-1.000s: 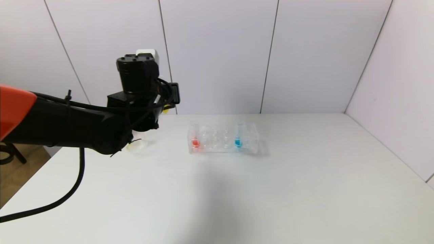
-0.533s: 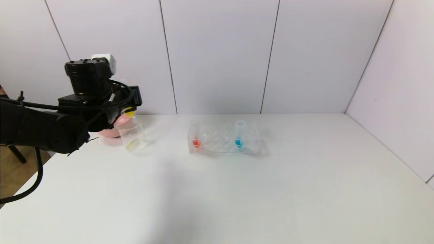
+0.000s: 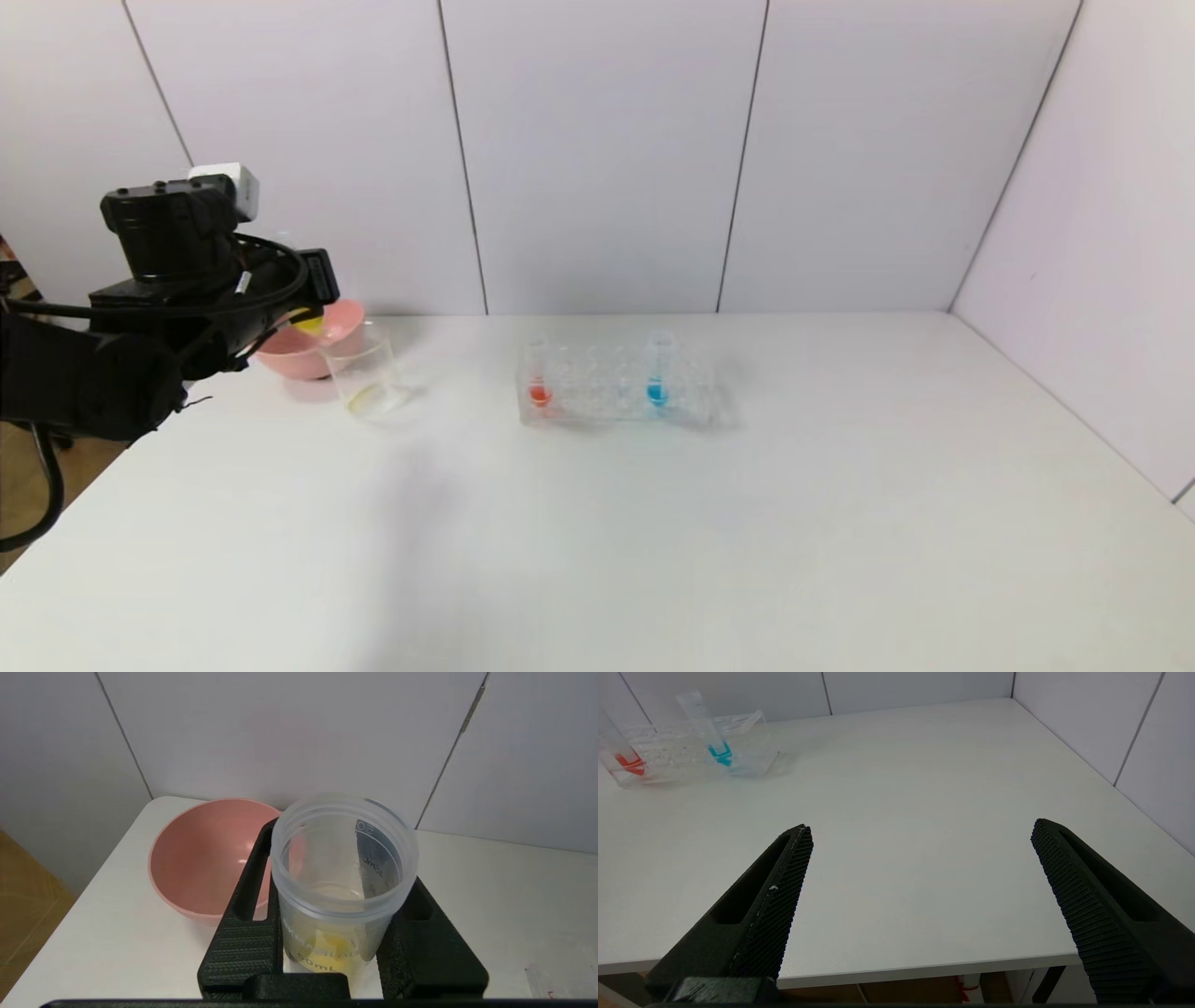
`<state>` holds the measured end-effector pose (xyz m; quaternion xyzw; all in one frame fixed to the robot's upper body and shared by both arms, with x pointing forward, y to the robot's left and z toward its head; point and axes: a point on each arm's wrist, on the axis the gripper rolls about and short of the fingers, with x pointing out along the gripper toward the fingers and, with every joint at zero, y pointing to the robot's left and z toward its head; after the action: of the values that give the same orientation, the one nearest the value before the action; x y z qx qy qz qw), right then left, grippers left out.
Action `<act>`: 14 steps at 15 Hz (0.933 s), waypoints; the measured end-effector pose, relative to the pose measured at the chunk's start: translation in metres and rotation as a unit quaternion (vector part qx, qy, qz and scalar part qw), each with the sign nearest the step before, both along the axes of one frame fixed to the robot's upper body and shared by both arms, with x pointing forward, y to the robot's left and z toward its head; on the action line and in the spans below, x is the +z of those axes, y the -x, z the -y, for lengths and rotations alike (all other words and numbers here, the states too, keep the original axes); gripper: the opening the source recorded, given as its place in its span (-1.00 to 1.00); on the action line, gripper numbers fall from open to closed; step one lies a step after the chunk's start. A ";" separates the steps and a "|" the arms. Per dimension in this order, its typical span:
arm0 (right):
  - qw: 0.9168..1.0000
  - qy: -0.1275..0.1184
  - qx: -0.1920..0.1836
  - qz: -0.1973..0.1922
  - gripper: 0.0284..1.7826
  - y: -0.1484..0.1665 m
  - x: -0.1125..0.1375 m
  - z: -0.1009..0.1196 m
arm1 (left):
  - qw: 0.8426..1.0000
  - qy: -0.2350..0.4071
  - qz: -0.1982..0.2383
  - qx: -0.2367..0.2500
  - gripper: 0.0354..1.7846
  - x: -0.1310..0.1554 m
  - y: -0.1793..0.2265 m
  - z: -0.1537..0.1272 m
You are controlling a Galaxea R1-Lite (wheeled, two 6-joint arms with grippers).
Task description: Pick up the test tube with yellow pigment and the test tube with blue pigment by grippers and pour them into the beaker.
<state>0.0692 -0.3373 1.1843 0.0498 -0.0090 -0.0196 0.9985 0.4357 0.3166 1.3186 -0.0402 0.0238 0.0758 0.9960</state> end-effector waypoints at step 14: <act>1.000 0.000 0.000 0.000 0.92 0.000 0.000 0.000 | 1.000 -0.006 -0.002 -0.012 -0.42 0.002 0.002 -0.035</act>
<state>0.0692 -0.3373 1.1844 0.0498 -0.0092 -0.0197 0.9985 0.4334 0.3516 1.3209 -0.0335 0.0262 0.0642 0.9970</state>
